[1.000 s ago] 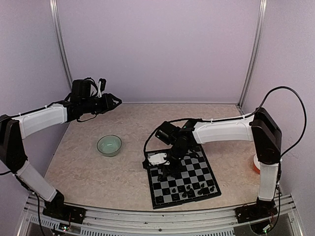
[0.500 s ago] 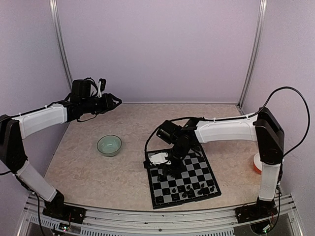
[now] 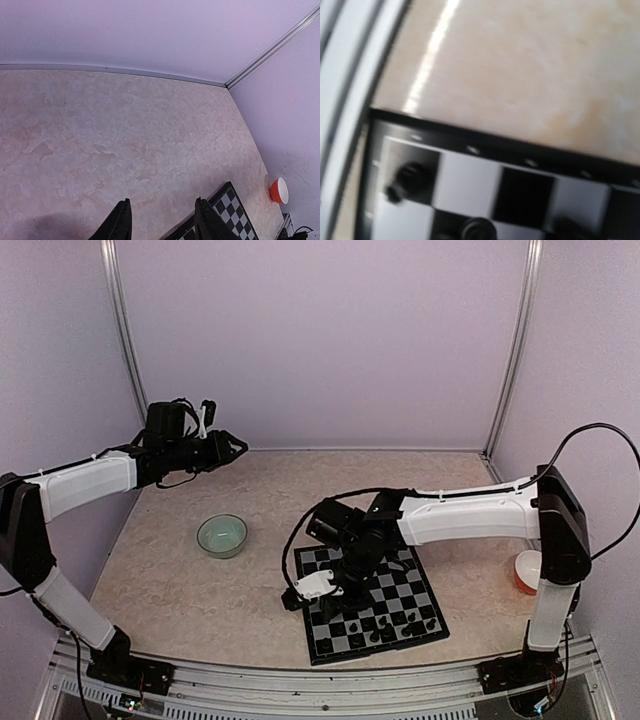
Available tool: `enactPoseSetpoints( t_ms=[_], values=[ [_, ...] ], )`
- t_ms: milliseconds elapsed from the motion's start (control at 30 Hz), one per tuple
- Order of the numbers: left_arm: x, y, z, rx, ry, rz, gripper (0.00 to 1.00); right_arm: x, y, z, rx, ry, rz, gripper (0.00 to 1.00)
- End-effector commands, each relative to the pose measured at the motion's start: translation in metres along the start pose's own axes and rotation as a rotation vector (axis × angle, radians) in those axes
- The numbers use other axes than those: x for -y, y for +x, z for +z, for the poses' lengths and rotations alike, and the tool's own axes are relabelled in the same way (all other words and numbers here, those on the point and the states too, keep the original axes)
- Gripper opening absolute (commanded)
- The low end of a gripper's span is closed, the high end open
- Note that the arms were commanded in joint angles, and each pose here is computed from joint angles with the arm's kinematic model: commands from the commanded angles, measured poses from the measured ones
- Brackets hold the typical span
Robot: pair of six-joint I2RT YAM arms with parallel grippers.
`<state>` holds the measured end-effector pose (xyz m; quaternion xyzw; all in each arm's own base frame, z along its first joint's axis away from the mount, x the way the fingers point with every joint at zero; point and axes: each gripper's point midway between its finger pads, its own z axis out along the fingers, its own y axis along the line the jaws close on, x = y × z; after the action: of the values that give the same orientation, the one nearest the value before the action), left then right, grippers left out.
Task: Set up the chess pieces on the board
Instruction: Pick up the pawn from the chessboard, then place the pawn at h7.
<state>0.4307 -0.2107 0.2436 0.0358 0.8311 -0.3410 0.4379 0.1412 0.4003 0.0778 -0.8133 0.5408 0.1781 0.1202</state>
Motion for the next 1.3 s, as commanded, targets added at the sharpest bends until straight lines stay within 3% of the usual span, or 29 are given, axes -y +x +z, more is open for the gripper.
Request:
enactPoseSetpoints(
  t_ms=[0,633,833,967,1267],
  values=[
    [0.002,-0.007,0.001,0.016,0.020,-0.001,0.44,-0.015,-0.003,0.014,-0.015,-0.072,-0.017,0.01],
    [0.003,-0.006,0.003,0.007,0.028,-0.004,0.44,-0.016,-0.012,0.034,-0.024,-0.085,-0.022,0.03],
    [0.003,-0.005,0.003,0.005,0.029,-0.004,0.44,-0.016,-0.014,0.034,-0.022,-0.088,-0.022,0.17],
    [0.003,-0.005,0.004,0.002,0.030,-0.005,0.44,-0.010,-0.019,0.011,0.010,-0.060,-0.034,0.27],
    [0.004,-0.004,0.004,-0.004,0.036,-0.008,0.44,0.048,0.007,-0.016,-0.005,0.101,0.040,0.29]
  ],
)
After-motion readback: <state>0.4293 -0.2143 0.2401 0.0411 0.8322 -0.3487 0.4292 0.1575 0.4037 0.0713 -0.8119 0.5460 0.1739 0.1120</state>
